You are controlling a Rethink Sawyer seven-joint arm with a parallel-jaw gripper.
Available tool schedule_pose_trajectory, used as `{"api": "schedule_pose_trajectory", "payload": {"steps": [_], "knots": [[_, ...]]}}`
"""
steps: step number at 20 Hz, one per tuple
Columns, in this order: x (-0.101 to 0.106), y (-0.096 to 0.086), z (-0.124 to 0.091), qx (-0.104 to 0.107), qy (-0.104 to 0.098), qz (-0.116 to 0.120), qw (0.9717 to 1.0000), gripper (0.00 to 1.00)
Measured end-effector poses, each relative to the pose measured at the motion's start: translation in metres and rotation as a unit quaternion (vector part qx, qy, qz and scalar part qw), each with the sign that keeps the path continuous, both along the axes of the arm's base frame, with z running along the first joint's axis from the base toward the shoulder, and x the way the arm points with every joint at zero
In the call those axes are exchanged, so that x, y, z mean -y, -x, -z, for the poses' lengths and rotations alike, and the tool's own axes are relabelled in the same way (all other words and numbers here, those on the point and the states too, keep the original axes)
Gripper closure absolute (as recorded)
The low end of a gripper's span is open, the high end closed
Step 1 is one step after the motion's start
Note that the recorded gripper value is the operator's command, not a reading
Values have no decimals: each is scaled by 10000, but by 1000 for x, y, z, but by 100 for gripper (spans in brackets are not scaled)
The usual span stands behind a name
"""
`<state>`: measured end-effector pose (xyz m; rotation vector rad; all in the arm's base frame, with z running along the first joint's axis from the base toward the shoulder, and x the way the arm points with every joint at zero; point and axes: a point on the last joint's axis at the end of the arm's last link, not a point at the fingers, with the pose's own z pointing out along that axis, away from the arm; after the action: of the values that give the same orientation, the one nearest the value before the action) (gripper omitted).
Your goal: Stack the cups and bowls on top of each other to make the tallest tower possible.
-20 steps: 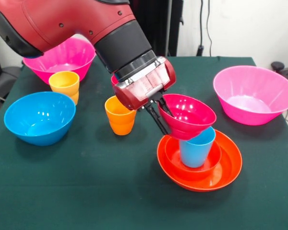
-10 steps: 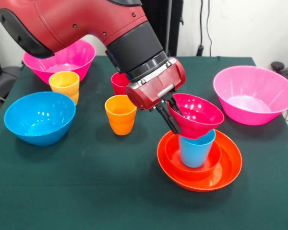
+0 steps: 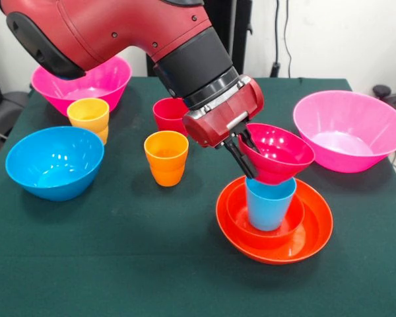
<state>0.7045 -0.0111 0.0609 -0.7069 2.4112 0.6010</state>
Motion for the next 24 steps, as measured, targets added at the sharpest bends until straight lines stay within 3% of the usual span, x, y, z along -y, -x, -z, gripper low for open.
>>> {"api": "schedule_pose_trajectory", "payload": {"steps": [13, 24], "knots": [[6, 9, 17, -103, 30, 63, 9999, 100], [5, 10, 25, 16, 115, 127, 9999, 100]]}}
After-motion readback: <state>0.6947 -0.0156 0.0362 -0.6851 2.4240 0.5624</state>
